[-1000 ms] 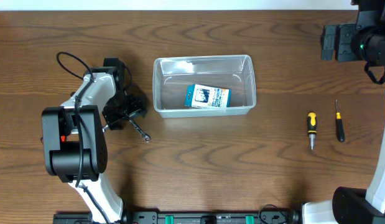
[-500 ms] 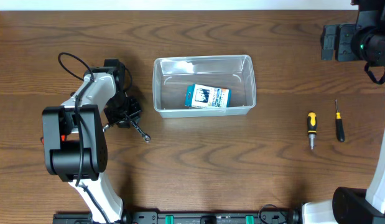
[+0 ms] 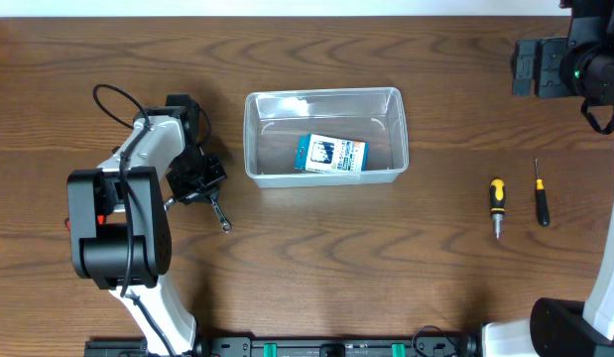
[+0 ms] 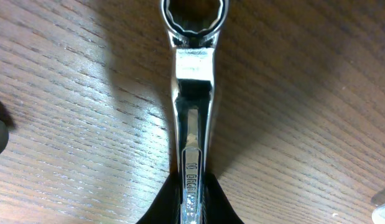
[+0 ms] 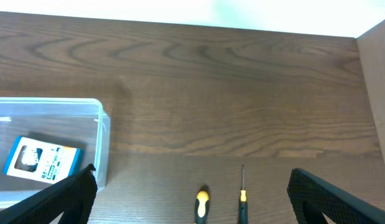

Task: Pack container
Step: 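Lower left gripper and grasp the silver wrench, then carry the wrench right and release it into the container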

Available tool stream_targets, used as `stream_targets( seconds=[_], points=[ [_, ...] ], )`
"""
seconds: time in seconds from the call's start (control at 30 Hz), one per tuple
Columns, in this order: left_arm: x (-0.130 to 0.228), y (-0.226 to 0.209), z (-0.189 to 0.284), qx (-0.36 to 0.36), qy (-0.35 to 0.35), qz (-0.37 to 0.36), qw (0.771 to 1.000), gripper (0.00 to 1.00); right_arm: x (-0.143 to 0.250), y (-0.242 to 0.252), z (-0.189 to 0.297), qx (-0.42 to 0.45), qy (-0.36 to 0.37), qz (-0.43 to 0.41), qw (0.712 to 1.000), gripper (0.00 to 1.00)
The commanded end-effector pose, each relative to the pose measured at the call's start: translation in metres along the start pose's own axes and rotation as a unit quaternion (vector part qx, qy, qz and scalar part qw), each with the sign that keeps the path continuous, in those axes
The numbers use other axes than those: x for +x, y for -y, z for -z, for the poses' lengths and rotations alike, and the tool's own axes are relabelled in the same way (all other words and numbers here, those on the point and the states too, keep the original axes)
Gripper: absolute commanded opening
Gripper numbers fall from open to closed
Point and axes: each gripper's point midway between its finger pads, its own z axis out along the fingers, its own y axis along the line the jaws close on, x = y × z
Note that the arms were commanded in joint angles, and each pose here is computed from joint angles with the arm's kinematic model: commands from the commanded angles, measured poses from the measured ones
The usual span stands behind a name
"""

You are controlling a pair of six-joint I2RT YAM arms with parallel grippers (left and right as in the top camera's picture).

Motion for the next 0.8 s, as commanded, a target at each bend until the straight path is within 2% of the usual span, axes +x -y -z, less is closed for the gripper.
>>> stream_targets(
  seconds=[0.0, 0.13, 0.23, 0.3, 0.37, 0.47, 0.53, 0.63, 0.77],
  points=[
    [0.0, 0.001, -0.01, 0.001, -0.014, -0.016, 1.0, 0.06, 0.001, 0.001, -0.001, 0.0, -0.001, -0.007, 1.0, 0.99],
    [-0.007, 0.008, 0.022, 0.015, 0.018, -0.042, 0.999, 0.06, 0.001, 0.001, -0.001, 0.0, -0.001, -0.007, 1.0, 0.99],
    [-0.013, 0.018, 0.068, 0.04, 0.078, -0.064, 0.994, 0.06, 0.001, 0.001, -0.001, -0.001, -0.002, -0.007, 1.0, 0.99],
    [-0.017, 0.027, 0.11, 0.062, 0.141, -0.098, 0.983, 0.06, 0.001, 0.001, -0.001, -0.001, -0.001, -0.007, 1.0, 0.99],
    [-0.017, 0.04, 0.153, 0.078, 0.21, -0.162, 0.961, 0.06, 0.001, 0.001, -0.001, -0.001, -0.001, -0.007, 1.0, 0.99],
    [-0.003, 0.065, 0.208, 0.077, 0.304, -0.305, 0.899, 0.06, 0.001, 0.001, -0.001, -0.001, -0.001, -0.007, 1.0, 0.99],
    [0.013, 0.083, 0.228, 0.062, 0.343, -0.406, 0.845, 0.06, 0.001, 0.001, -0.001, -0.001, -0.001, -0.007, 1.0, 0.99],
    [0.038, 0.114, 0.238, 0.034, 0.371, -0.544, 0.752, 0.06, 0.001, 0.001, -0.001, -0.001, -0.001, -0.007, 1.0, 0.99],
    [0.061, 0.156, 0.233, 0.013, 0.381, -0.659, 0.648, 0.06, 0.001, 0.001, -0.001, -0.001, -0.002, -0.007, 1.0, 0.99]
  ],
)
